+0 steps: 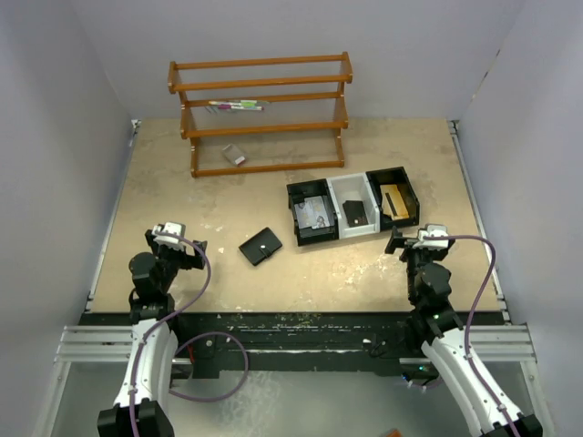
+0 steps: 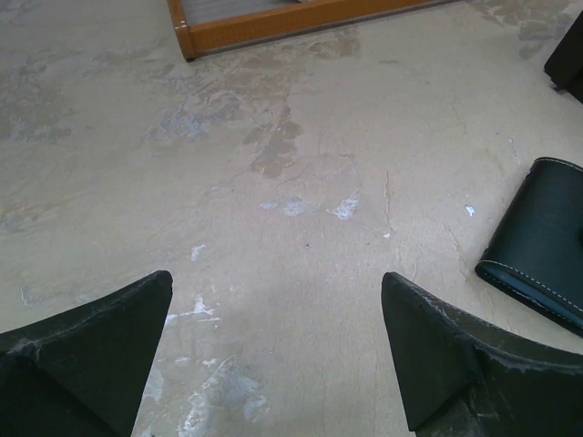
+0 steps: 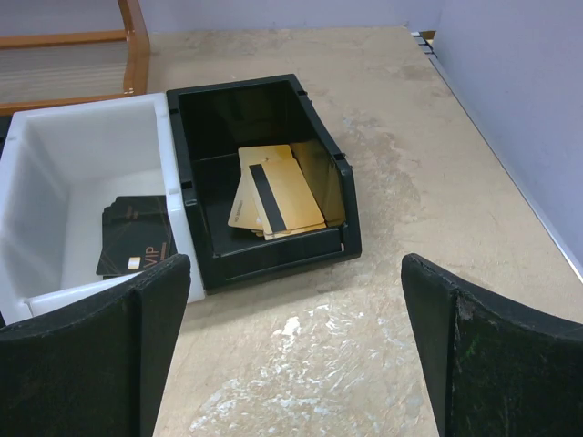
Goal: Take the credit cards out of the card holder
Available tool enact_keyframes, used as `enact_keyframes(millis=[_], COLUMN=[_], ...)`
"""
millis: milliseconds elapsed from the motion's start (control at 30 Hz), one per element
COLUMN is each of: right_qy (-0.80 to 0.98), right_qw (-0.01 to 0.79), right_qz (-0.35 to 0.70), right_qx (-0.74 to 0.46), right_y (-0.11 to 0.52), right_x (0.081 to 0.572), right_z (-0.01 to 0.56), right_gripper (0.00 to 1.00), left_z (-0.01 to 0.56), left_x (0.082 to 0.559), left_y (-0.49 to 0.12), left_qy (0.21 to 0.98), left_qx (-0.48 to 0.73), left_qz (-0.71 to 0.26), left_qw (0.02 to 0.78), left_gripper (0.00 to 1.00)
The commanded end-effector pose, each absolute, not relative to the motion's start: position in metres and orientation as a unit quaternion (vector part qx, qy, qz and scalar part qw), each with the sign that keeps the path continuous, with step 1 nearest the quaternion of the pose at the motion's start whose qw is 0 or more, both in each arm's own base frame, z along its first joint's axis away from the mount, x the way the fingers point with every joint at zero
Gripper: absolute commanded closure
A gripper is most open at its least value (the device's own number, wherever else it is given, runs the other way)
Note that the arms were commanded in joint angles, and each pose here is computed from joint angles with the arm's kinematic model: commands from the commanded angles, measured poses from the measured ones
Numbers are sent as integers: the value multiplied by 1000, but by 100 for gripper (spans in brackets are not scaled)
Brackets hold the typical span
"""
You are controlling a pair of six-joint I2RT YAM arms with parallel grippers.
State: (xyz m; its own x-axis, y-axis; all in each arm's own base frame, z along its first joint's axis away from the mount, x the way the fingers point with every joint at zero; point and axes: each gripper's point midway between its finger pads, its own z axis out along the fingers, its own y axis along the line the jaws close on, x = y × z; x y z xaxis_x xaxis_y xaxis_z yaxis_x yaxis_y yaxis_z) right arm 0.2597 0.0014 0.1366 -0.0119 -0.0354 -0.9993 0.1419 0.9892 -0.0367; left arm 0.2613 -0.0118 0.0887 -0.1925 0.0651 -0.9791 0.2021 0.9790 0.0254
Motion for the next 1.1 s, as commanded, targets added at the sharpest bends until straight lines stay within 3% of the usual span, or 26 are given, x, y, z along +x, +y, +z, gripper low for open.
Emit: enact_keyframes(millis=[0, 433, 567, 700, 733, 800, 967, 1067], right_qy=[691, 705, 695, 682, 694, 743, 739, 787], right_qw=[719, 697, 656, 603, 594, 604, 617, 570], right_qz=[-60, -86, -76, -24, 8, 33, 241, 221], right_qx=[55, 101, 284, 413, 407, 287, 123, 91], right_y=[-1, -15, -38, -35, -22, 5, 101, 134], right_x=[262, 264, 260, 257, 263, 276, 300, 306], right_z=[150, 179, 202, 218, 220, 233, 255, 230], right_gripper=[0, 0, 0, 0, 0, 0, 0, 0], left_z=[110, 131, 173, 199, 201, 205, 196, 182], left_x=[267, 270, 290, 308, 311, 312, 300, 288], left_y=[-11, -18, -18, -23, -27, -35, -49, -62], left_qy=[751, 742, 777, 834, 843, 850, 848, 846], left_qx=[88, 110, 146, 185, 197, 226, 276, 308], left_qz=[-52, -63, -73, -119, -138, -175, -202, -198], left_qw=[653, 658, 608, 506, 481, 442, 404, 387], left_gripper=[1, 1, 1, 1, 1, 1, 1, 1])
